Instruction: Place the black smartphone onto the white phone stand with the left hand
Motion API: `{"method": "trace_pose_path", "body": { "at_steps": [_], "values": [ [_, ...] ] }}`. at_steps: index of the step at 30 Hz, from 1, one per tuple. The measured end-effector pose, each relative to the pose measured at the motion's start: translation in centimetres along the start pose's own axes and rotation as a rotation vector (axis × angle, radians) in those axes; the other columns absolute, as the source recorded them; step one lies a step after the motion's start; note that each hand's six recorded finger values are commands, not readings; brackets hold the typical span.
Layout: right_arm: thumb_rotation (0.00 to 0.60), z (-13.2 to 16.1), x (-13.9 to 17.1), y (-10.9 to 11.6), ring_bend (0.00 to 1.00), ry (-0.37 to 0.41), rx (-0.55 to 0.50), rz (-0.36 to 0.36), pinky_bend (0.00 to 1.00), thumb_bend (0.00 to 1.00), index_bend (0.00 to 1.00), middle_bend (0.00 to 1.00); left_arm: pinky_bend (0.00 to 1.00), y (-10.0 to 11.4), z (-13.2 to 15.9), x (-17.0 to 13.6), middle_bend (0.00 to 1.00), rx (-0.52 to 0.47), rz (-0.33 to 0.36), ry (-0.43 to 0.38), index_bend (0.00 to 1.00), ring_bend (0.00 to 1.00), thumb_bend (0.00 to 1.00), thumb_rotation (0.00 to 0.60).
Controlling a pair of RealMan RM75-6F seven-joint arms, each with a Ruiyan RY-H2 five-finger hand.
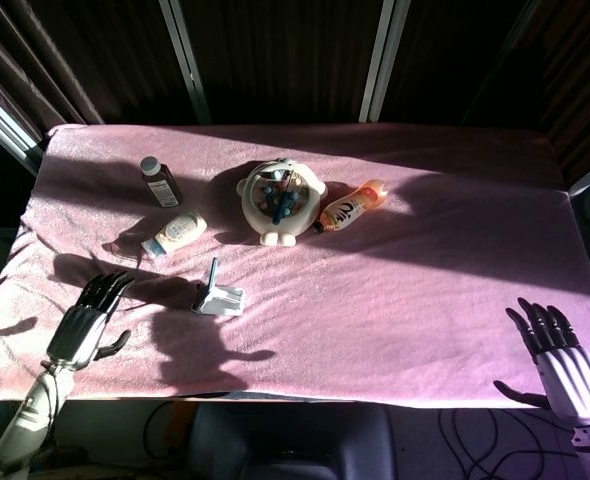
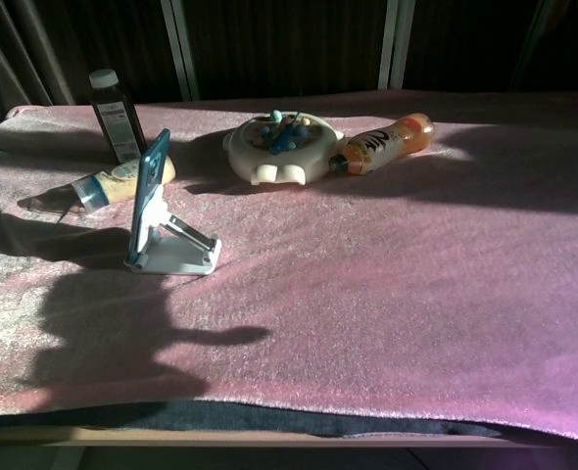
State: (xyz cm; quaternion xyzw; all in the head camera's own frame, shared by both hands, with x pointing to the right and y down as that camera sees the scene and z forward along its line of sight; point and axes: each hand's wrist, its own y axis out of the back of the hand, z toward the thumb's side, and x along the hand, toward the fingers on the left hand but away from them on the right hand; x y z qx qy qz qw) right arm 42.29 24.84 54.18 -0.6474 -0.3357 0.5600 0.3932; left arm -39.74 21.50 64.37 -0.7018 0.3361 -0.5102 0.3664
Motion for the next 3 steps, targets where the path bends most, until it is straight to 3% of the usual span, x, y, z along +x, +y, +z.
{"method": "trace_pose_path", "body": {
  "at_steps": [3],
  "values": [
    [0.600, 0.2, -0.1, 0.0, 0.00, 0.006, -0.002, -0.004, 0.00, 0.21, 0.00, 0.00, 0.00, 0.9, -0.2, -2.9, 0.00, 0.068, 0.009, 0.128, 0.00, 0.00, 0.33, 0.600]
  ]
}}
